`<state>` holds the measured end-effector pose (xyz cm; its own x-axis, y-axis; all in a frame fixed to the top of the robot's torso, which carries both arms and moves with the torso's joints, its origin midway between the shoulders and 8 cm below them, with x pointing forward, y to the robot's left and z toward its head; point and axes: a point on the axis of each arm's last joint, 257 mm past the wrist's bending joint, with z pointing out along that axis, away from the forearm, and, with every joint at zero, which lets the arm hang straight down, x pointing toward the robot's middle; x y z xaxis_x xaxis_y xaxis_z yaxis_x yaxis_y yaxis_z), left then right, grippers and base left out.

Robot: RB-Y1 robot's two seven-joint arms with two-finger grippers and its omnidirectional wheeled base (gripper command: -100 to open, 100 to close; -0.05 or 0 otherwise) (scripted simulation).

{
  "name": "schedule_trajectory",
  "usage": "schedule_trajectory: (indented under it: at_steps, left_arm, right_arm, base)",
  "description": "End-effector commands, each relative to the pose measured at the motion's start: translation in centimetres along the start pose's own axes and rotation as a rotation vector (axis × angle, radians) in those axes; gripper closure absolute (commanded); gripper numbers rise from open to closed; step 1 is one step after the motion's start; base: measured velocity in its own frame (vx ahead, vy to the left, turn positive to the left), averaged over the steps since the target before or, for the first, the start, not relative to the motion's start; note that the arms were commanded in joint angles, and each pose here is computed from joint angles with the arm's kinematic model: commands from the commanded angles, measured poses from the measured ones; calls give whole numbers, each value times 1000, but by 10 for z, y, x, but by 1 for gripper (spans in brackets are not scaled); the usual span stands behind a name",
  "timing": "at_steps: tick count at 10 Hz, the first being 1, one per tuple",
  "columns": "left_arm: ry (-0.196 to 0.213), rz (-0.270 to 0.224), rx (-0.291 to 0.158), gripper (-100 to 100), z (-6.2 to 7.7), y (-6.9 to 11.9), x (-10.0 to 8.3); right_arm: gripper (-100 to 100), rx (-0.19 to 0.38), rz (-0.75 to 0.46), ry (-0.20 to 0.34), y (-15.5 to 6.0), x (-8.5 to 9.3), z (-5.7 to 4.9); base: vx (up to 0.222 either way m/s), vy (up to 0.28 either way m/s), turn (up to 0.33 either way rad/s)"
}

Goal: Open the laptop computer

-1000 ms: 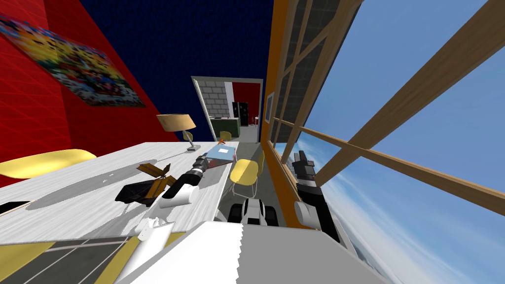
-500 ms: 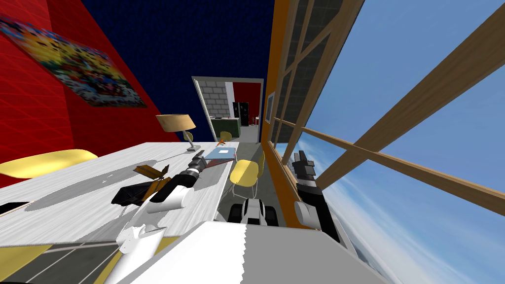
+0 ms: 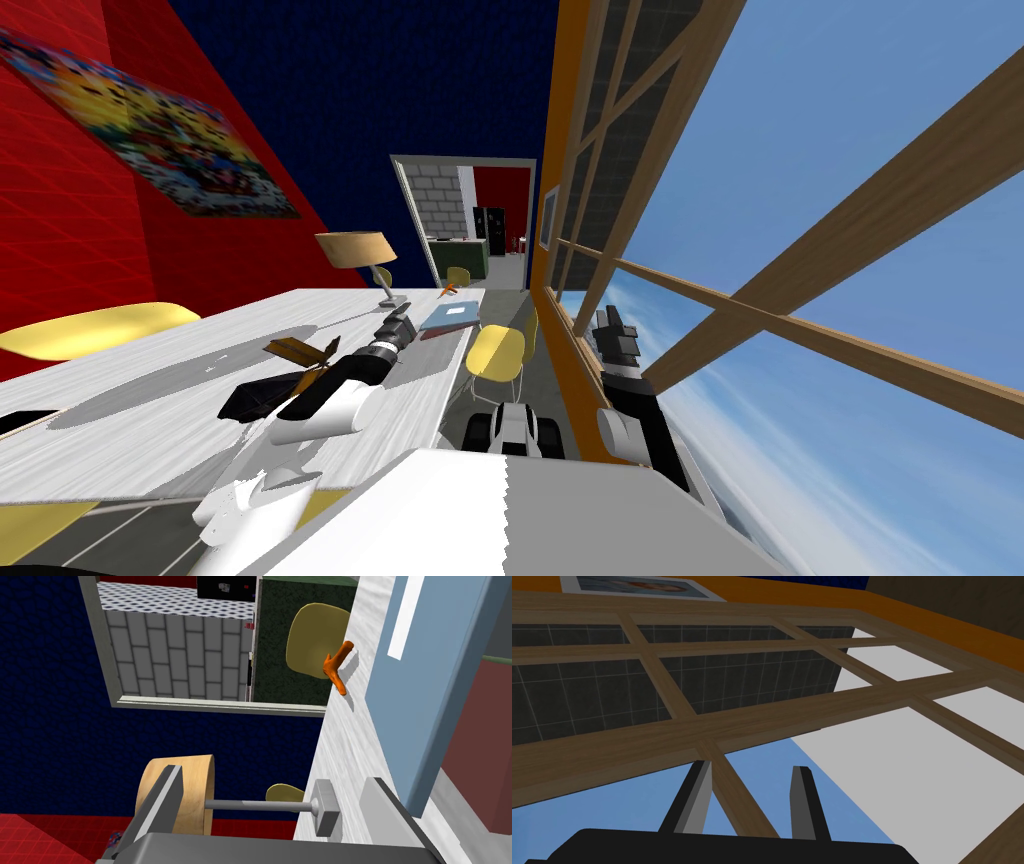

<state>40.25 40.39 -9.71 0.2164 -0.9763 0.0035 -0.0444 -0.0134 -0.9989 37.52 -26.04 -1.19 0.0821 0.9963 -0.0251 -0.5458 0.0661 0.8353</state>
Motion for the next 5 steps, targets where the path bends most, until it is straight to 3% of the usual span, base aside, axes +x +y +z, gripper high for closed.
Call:
schedule_trajectory:
  at_steps: [1, 5]
  left_arm:
    - [0, 0, 0, 0, 0, 0, 0]
    - [0, 0, 0, 0, 0, 0, 0]
  right_arm:
    - [0, 0, 0, 0, 0, 0, 0]
    - [0, 0, 0, 0, 0, 0, 0]
  base:
    - [0, 0, 0]
    - [0, 0, 0]
